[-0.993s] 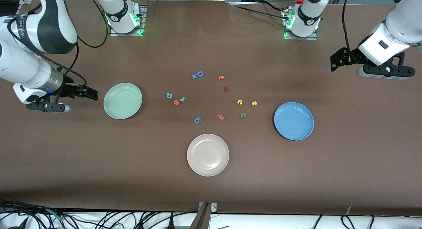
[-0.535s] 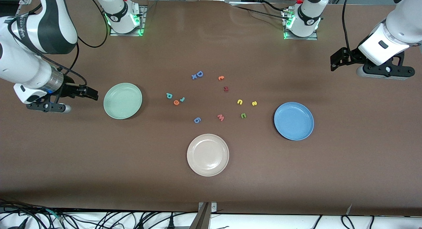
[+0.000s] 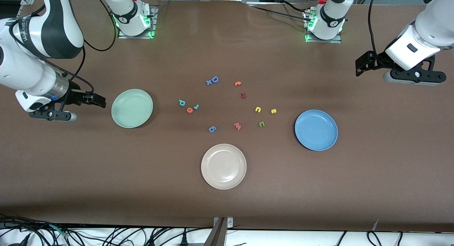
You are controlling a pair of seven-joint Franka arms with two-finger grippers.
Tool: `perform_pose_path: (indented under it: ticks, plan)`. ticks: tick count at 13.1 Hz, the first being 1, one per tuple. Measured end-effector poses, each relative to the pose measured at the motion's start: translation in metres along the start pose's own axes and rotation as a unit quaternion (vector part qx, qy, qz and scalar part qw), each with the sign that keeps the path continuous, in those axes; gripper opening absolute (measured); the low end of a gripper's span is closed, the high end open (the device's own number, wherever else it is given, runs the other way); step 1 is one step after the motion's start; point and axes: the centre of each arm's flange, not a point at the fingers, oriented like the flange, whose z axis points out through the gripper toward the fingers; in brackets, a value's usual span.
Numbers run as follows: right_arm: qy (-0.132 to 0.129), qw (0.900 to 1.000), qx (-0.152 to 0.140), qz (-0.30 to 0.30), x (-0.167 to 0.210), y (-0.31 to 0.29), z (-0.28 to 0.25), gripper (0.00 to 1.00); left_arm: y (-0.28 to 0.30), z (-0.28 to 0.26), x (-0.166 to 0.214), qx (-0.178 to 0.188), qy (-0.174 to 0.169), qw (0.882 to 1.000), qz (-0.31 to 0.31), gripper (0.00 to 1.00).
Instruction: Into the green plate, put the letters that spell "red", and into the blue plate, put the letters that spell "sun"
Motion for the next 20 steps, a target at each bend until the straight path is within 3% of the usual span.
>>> perform_pose_path:
  ticks: [20]
  plan:
    - [-0.001,1.0,0.0,0.0,0.0003,0.0,0.0012,1.0,-0.0013,0.0017,-0.002,0.0,-0.01,1.0,-0.001,1.0]
